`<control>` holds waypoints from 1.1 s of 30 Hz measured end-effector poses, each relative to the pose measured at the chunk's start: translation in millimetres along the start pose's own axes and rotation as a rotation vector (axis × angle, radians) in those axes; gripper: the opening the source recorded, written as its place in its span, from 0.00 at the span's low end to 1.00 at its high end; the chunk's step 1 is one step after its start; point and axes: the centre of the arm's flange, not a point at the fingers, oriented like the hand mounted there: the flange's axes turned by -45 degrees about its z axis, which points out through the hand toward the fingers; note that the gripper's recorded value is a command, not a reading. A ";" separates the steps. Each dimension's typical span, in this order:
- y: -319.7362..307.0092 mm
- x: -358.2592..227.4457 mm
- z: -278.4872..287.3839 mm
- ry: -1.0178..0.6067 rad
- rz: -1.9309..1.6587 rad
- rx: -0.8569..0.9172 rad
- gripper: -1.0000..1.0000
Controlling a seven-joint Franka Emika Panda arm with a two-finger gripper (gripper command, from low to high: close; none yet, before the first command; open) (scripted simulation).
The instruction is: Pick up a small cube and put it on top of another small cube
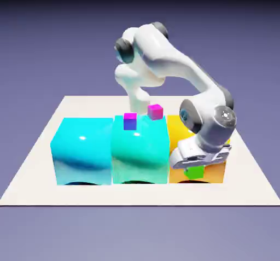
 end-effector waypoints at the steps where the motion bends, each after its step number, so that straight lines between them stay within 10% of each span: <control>1: 0.5 -6.8 -13.2 0.030 0.007 -0.007 0.00; 12: -3.9 -98.2 -132.4 0.335 0.085 -0.096 0.00; 33: 50.6 -323.9 12.8 -0.298 0.076 0.135 0.00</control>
